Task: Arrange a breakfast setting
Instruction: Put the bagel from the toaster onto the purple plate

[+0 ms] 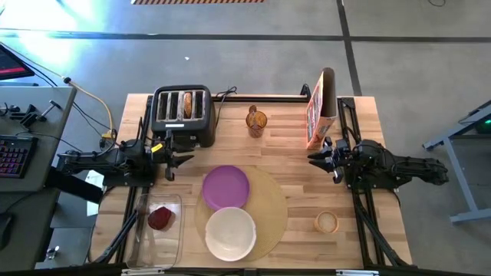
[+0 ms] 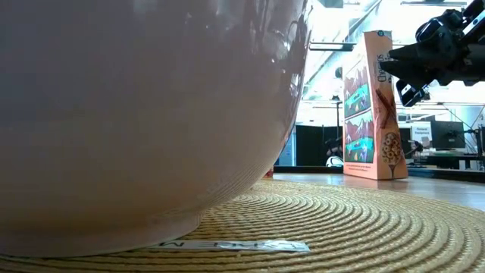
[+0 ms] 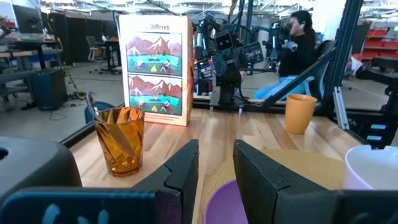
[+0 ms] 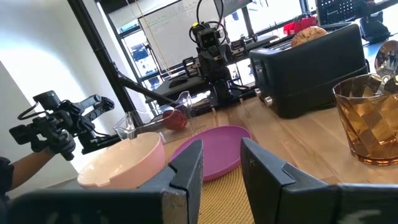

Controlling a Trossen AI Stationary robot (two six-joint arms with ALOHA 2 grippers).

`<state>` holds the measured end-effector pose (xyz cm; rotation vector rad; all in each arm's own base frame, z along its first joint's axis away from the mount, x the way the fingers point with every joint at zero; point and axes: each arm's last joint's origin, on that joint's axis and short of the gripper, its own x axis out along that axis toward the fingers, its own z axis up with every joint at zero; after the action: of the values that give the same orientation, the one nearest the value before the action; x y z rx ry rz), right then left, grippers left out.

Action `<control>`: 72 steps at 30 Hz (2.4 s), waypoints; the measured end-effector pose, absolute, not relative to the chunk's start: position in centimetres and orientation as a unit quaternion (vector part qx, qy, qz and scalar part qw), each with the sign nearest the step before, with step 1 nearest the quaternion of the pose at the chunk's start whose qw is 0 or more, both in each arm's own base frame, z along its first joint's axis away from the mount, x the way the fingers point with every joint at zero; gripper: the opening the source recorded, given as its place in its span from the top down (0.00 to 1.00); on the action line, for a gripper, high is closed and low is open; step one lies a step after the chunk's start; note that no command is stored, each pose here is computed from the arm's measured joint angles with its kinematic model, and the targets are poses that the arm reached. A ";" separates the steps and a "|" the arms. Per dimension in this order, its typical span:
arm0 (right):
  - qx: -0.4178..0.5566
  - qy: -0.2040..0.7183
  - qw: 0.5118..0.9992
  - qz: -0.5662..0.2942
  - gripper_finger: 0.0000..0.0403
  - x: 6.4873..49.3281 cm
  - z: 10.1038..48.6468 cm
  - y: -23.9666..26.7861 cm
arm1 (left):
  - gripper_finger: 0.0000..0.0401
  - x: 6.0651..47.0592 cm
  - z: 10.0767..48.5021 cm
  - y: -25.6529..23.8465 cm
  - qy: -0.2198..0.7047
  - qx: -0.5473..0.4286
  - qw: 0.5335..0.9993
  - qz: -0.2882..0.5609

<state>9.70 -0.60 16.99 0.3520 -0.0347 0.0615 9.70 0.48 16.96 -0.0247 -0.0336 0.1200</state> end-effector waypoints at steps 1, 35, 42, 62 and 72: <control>0.176 -0.017 0.984 0.031 0.78 9.7 17.0 -0.6 | 0.77 9.7 17.0 0.5 -0.017 -0.014 0.998 0.060; 0.228 -0.015 0.973 0.029 0.78 9.7 17.0 -0.6 | 0.77 9.7 17.0 0.5 -0.016 0.027 0.997 0.069; 0.227 -0.016 0.973 0.029 0.78 9.7 17.0 -0.6 | 0.77 9.7 17.0 0.5 -0.016 0.027 0.997 0.068; 0.228 -0.021 0.973 0.005 0.78 9.7 17.0 -0.8 | 0.64 9.7 17.0 0.6 -0.016 0.030 0.996 0.079; 0.232 -0.021 0.972 0.005 0.78 9.7 17.0 -0.8 | 0.58 9.5 18.6 0.6 -0.103 0.003 0.991 0.082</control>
<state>9.70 -0.76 16.97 0.4692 -0.0427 0.0101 9.50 0.60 18.64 0.0069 -0.2061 0.1650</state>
